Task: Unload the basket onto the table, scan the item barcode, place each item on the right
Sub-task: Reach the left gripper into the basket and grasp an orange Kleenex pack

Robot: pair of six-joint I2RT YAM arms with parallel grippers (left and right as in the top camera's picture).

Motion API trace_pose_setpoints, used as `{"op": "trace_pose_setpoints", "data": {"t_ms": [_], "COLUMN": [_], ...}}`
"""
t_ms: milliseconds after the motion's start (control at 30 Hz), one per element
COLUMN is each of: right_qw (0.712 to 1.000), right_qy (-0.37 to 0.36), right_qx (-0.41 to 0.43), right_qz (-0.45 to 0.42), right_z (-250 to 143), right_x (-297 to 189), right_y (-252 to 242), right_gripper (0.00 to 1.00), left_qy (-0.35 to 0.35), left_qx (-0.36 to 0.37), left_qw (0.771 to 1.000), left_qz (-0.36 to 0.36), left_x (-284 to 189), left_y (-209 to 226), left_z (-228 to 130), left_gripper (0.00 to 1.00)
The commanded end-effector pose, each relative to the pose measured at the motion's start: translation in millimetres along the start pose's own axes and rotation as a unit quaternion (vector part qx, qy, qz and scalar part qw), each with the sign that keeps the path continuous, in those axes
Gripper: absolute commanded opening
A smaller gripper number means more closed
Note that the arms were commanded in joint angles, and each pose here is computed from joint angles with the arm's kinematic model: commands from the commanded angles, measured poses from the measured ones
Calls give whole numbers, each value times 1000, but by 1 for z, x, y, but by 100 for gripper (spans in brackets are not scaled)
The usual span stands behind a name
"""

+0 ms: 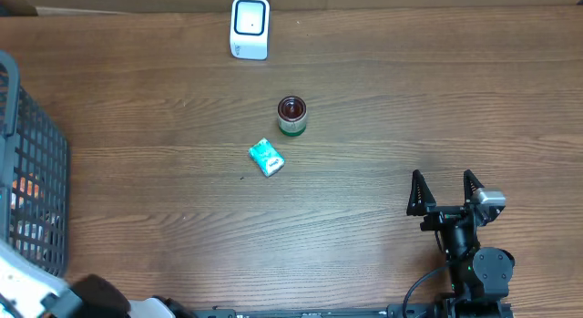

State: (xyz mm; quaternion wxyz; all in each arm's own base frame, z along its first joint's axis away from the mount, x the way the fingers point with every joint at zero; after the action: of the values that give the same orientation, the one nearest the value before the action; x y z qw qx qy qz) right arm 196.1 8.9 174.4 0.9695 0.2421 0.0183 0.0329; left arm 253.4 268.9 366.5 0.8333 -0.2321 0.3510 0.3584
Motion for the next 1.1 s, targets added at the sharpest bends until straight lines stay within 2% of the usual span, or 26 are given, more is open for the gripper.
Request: {"op": "trace_pose_setpoints", "data": {"t_ms": [0,133,467,567,900,1033,1067], "right_qw": [1000,1000,1000,1000,1000,1000,1000], "right_qy": [-1,-1,-1,-1,-1,-1,-1], "right_qx": [0,0,0,0,0,0,0], "right_qz": [0,0,0,0,0,0,0], "right_z": [-2,-2,-2,-2,-2,-2,-2], "right_x": [0,0,0,0,0,0,0], "right_y": [-1,-1,-1,-1,-1,-1,-1], "right_gripper": [100,100,100,100,100,100,100], "left_qy": [83,134,199,222,255,257,256], "left_qx": [-68,-81,55,59,68,79,82], "left_qw": [993,985,976,971,963,962,962], "left_qz": [47,79,71,68,60,52,49], "left_x": [62,101,198,216,265,273,274], "left_y": [49,75,97,100,101,94,91], "left_z": [-27,-51,-78,-90,-116,-120,-120], "left_gripper": [78,78,75,69,66,58,54]}}
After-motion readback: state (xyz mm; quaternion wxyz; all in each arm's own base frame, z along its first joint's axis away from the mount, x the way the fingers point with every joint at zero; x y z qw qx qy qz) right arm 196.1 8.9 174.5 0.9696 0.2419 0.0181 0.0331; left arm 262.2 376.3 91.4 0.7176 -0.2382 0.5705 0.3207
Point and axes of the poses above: each gripper's point midway between its finger pads, its own x axis out along the fingers, its own y axis along the line the jaws close on, z = x × y, the point moved 5 cm from there along -x, back along the fingers, and after that the axes turned 15 degrees about x, right-handed, at the moved point
